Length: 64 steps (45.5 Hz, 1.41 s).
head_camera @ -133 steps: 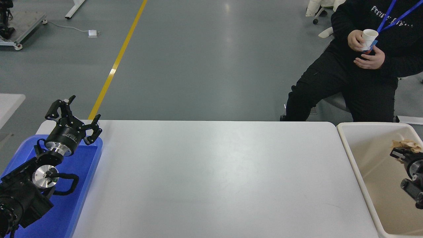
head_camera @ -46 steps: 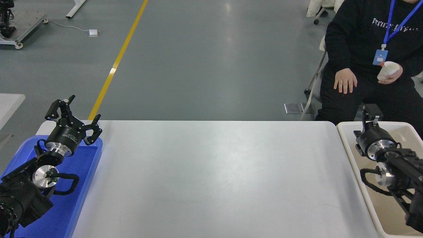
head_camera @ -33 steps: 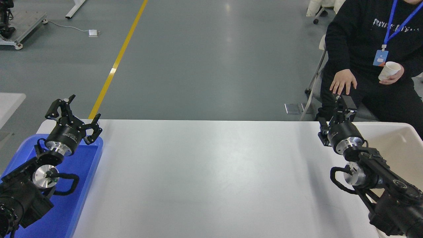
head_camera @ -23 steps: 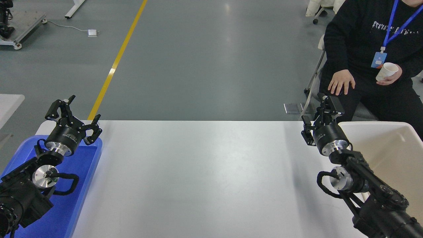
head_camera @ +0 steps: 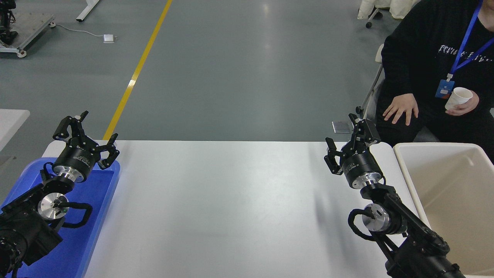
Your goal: Clean the table surface
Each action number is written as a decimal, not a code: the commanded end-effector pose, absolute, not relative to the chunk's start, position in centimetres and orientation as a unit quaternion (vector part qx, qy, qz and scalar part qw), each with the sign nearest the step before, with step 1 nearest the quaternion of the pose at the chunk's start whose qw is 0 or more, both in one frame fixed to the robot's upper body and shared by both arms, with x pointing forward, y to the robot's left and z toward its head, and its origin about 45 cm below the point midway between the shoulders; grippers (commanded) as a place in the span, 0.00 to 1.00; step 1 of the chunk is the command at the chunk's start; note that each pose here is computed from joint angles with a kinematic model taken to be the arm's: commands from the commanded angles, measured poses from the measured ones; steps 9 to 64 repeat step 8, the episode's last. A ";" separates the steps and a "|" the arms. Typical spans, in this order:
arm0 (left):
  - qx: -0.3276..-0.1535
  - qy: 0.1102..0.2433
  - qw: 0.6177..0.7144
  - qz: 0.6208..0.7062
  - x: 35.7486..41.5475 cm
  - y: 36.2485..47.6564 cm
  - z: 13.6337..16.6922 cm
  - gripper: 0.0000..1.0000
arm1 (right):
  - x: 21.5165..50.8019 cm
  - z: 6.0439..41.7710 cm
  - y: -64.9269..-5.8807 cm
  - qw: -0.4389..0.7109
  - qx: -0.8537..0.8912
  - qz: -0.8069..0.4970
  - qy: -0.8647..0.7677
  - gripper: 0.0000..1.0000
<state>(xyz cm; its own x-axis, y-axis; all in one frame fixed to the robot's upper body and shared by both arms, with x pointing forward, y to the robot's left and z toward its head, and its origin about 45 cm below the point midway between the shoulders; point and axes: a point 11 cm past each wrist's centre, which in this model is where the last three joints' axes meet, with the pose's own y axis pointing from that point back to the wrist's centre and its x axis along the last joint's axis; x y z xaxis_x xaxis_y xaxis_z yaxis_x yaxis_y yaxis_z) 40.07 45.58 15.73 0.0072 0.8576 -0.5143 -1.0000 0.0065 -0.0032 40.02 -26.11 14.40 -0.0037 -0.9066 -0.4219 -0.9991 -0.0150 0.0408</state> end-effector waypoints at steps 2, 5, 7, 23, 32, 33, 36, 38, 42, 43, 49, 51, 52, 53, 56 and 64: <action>-0.189 0.188 0.684 0.679 40.07 45.6 15.73 1.00 | 39.9 13.4 -27.6 0.154 -0.661 0.201 0.707 1.00; -0.189 0.188 0.684 0.679 40.07 45.6 15.73 1.00 | 39.8 12.9 -27.9 0.149 -0.657 0.203 0.710 1.00; -0.188 0.189 0.684 0.679 40.02 45.6 15.67 1.00 | 39.7 12.7 -28.2 0.144 -0.655 0.204 0.713 1.00; -0.188 0.189 0.684 0.679 40.02 45.6 15.67 1.00 | 39.7 12.6 -28.2 0.144 -0.655 0.204 0.713 1.00; -0.188 0.189 0.684 0.679 40.02 45.6 15.67 1.00 | 39.7 12.6 -28.2 0.144 -0.655 0.204 0.713 1.00; -0.188 0.189 0.684 0.679 40.02 45.6 15.67 1.00 | 39.7 12.6 -28.2 0.144 -0.655 0.204 0.713 1.00; -0.188 0.189 0.684 0.679 40.02 45.6 15.67 1.00 | 39.7 12.6 -28.2 0.144 -0.655 0.204 0.713 1.00; -0.188 0.189 0.684 0.679 40.02 45.6 15.67 1.00 | 39.7 12.6 -28.2 0.144 -0.655 0.204 0.713 1.00; -0.188 0.189 0.684 0.679 40.02 45.6 15.67 1.00 | 39.7 12.6 -28.2 0.144 -0.655 0.204 0.713 1.00; -0.188 0.189 0.684 0.679 40.02 45.6 15.67 1.00 | 39.7 12.6 -28.2 0.144 -0.655 0.204 0.713 1.00; -0.188 0.189 0.684 0.679 40.02 45.6 15.67 1.00 | 39.7 12.6 -28.2 0.144 -0.655 0.204 0.713 1.00; -0.188 0.189 0.684 0.679 40.02 45.6 15.67 1.00 | 39.7 12.6 -28.2 0.144 -0.655 0.204 0.713 1.00; -0.188 0.189 0.684 0.679 40.02 45.6 15.67 1.00 | 39.7 12.6 -28.2 0.144 -0.655 0.204 0.713 1.00; -0.188 0.189 0.684 0.679 40.02 45.6 15.67 1.00 | 39.7 12.6 -28.2 0.144 -0.655 0.204 0.713 1.00; -0.188 0.189 0.684 0.679 40.02 45.6 15.67 1.00 | 39.7 12.6 -28.2 0.144 -0.655 0.204 0.713 1.00; -0.188 0.189 0.684 0.679 40.02 45.6 15.67 1.00 | 39.7 12.6 -28.2 0.144 -0.655 0.204 0.713 1.00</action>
